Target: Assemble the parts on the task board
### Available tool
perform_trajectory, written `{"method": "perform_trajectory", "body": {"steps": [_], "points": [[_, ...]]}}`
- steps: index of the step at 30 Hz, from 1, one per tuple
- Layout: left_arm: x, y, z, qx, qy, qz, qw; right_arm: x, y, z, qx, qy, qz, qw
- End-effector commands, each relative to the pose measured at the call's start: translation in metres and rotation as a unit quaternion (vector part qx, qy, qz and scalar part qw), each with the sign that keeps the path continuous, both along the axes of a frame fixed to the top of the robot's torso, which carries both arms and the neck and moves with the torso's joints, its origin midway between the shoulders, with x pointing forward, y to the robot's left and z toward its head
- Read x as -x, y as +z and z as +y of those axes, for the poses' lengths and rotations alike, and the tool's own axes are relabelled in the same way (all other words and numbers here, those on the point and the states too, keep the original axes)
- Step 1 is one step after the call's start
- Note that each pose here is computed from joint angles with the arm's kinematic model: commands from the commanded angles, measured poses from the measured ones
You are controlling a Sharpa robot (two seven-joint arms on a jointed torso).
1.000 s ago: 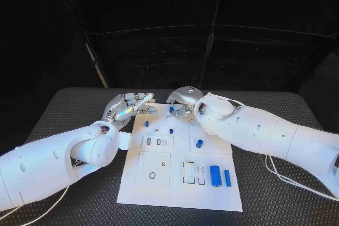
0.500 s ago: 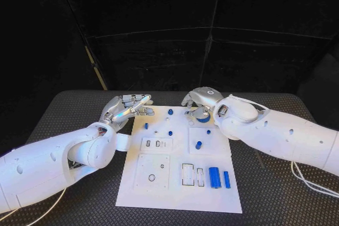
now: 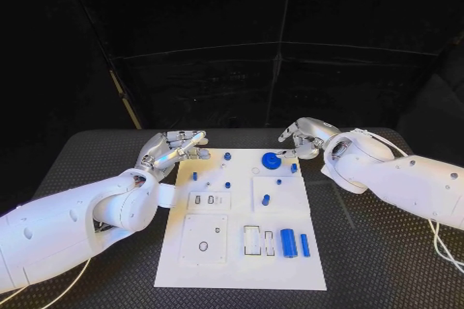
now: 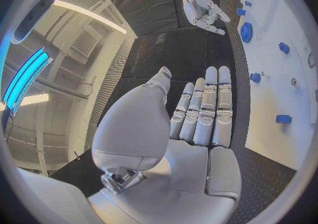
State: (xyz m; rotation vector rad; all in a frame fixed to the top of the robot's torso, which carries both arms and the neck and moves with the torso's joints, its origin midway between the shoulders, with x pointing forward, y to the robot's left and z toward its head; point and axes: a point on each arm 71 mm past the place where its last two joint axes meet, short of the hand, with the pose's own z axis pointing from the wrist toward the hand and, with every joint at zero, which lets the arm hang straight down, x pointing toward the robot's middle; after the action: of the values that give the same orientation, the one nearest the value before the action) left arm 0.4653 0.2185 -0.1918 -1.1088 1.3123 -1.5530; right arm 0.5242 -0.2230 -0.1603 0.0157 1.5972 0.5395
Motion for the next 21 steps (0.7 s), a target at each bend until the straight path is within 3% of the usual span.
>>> {"method": "perform_trajectory", "body": {"steps": [1,10,21], "points": [[-0.0003,0.0012,-0.002,0.003,-0.008,-0.004,1.000,-0.004,-0.006,-0.001,-0.006,-0.019,0.042,0.999],[-0.0013,0.0003,-0.002,0.003,-0.007,-0.003,1.000,-0.013,-0.013,0.010,0.008,-0.011,0.057,0.998],[-0.0022,-0.0004,-0.003,0.003,-0.008,-0.003,1.000,-0.014,-0.019,0.024,0.036,0.015,0.054,0.998]]}}
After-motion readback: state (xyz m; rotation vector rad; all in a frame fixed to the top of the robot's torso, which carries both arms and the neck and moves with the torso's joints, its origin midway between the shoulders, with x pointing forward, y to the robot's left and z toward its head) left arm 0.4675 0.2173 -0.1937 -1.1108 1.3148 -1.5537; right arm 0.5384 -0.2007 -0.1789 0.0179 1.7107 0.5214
